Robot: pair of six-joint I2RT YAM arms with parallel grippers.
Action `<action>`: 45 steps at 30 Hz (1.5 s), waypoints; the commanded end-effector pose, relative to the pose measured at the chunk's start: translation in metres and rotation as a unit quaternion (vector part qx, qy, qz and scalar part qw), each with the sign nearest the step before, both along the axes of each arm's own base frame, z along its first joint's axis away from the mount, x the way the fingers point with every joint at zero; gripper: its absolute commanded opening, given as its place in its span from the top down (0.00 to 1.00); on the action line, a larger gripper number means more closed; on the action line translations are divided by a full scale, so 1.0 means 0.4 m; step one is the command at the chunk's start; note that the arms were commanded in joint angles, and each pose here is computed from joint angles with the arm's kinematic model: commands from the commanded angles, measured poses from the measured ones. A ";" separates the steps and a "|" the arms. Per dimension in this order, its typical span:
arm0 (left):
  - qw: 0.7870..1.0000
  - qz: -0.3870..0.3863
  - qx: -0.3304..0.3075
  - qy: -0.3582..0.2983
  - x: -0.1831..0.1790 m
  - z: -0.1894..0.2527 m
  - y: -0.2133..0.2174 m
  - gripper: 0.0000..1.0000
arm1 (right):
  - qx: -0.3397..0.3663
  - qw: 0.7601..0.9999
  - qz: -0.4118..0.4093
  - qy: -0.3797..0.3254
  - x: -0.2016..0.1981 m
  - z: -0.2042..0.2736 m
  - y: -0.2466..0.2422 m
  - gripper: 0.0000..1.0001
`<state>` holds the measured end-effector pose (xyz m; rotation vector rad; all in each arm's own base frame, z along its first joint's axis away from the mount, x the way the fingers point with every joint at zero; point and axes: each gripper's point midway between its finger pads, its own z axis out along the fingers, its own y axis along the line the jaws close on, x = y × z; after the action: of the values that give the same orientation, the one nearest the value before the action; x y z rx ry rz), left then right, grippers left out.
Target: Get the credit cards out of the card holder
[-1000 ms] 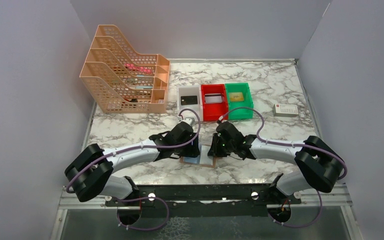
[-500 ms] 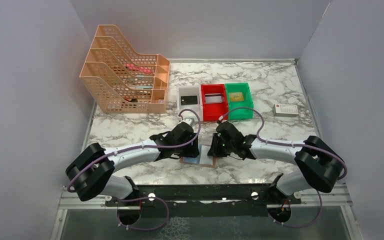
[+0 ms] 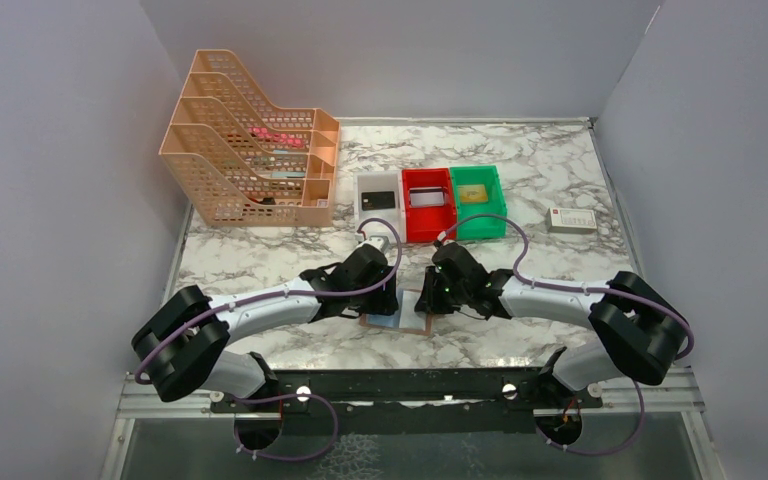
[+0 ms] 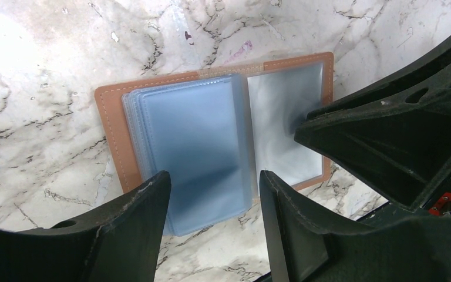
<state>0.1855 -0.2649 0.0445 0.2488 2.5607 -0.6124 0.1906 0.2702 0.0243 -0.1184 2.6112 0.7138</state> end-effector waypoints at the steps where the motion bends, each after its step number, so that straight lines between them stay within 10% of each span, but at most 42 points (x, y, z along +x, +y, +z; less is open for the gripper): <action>1: 1.000 0.008 0.023 -0.003 -0.001 -0.009 0.024 0.39 | -0.019 1.000 -0.001 0.016 -0.015 -0.036 -0.022 0.78; 45: 0.999 0.022 0.002 -0.034 0.021 0.056 0.016 0.39 | -0.013 1.000 0.000 0.015 -0.018 -0.032 -0.020 0.77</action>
<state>0.1842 -0.2681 0.0509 0.2359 2.5496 -0.6395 0.1899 0.2713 0.0242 -0.1214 2.6091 0.7260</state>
